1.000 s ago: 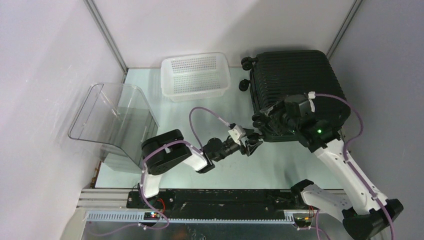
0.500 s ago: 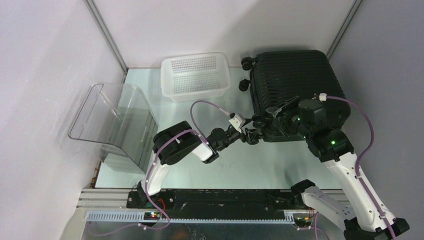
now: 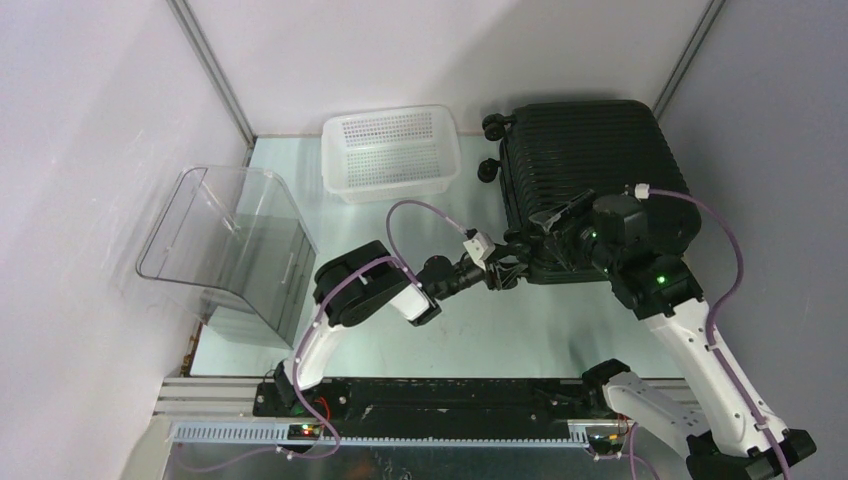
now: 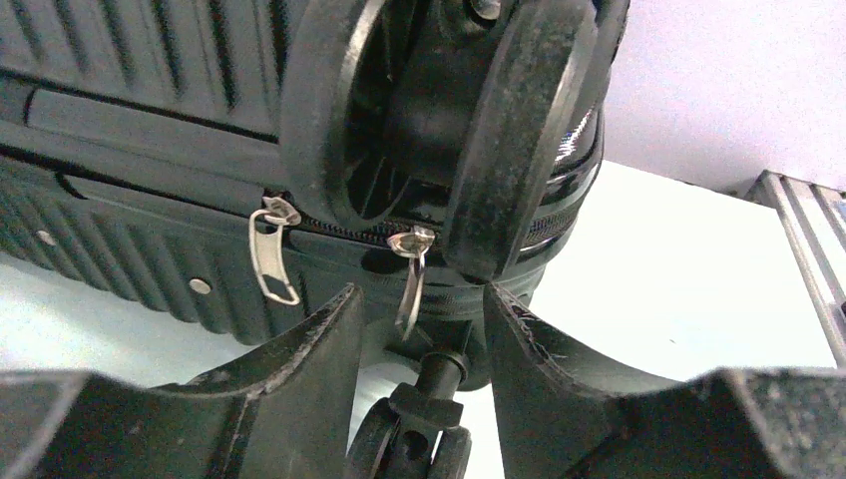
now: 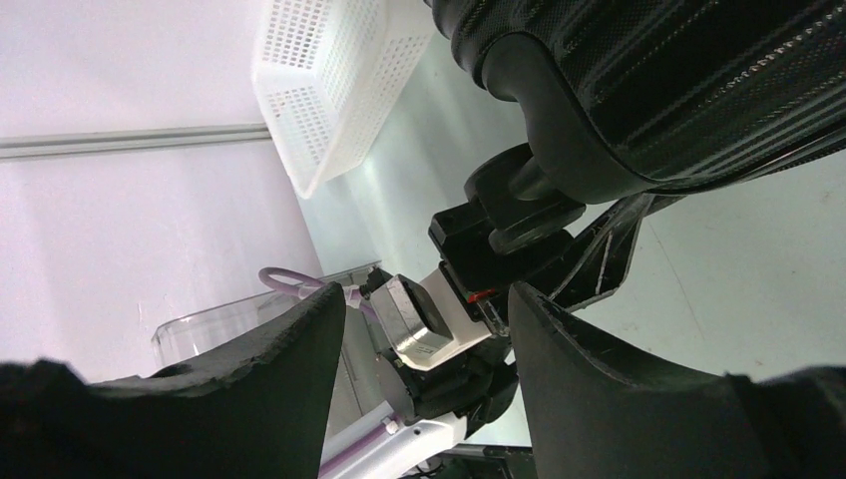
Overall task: Open, take out, and arrange the luggage
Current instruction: Grab the zipper of the luggage, then unzip the zipper of the luggage.
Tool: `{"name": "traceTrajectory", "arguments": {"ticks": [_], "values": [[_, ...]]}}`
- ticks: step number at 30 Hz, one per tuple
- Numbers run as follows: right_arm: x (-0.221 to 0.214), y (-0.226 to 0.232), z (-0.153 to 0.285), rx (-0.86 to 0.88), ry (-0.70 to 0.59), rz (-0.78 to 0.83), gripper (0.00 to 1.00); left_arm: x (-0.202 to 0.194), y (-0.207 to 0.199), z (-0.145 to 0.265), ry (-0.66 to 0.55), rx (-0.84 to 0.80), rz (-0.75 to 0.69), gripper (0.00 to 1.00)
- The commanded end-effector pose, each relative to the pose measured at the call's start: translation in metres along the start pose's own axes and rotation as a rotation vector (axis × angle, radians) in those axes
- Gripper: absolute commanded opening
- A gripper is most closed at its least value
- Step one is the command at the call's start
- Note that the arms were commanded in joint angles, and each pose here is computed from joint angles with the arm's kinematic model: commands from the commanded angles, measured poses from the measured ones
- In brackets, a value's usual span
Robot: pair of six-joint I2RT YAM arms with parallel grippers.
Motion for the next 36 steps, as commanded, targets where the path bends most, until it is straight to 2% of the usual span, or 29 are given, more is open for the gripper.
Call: {"name": "traceTrajectory", "arguments": {"ticks": [1, 6, 8, 11, 13, 19, 25, 30, 36], "values": [[0.002, 0.011, -0.003, 0.039, -0.012, -0.016, 0.64, 0.016, -0.001, -0.013, -0.105, -0.043, 0.0, 0.53], [0.001, 0.006, -0.006, -0.001, -0.008, -0.056, 0.62, 0.02, -0.002, -0.017, -0.117, -0.056, -0.005, 0.43], [0.001, 0.003, -0.007, -0.024, -0.018, -0.069, 0.62, 0.023, -0.001, -0.017, -0.125, -0.052, -0.006, 0.33], [0.001, 0.0, -0.009, -0.048, -0.024, -0.076, 0.62, 0.028, 0.001, -0.014, -0.137, -0.027, 0.003, 0.09], [-0.001, -0.002, -0.012, -0.066, -0.02, -0.082, 0.62, 0.035, 0.001, -0.012, -0.148, -0.022, 0.009, 0.01], [-0.01, -0.012, -0.019, -0.154, -0.009, -0.13, 0.6, 0.046, -0.007, -0.005, -0.153, -0.03, 0.027, 0.0], [-0.013, -0.023, -0.031, -0.256, -0.066, -0.207, 0.59, 0.05, -0.022, 0.003, -0.143, -0.038, 0.013, 0.0], [-0.017, -0.026, -0.044, -0.295, -0.106, -0.256, 0.59, 0.049, -0.032, 0.007, -0.132, -0.041, 0.005, 0.0], [-0.027, -0.021, -0.064, -0.293, -0.09, -0.255, 0.57, 0.045, -0.041, 0.012, -0.112, -0.038, 0.007, 0.0]]}}
Point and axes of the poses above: each gripper's point midway between its finger pads, its own z axis back along the fingers, its own y axis along the line the jaws close on, x = y × z, the point moved 7 cm from there along z, back along the fingers, and after that the axes turned 12 degrees about -z, right-handed, at the moved point
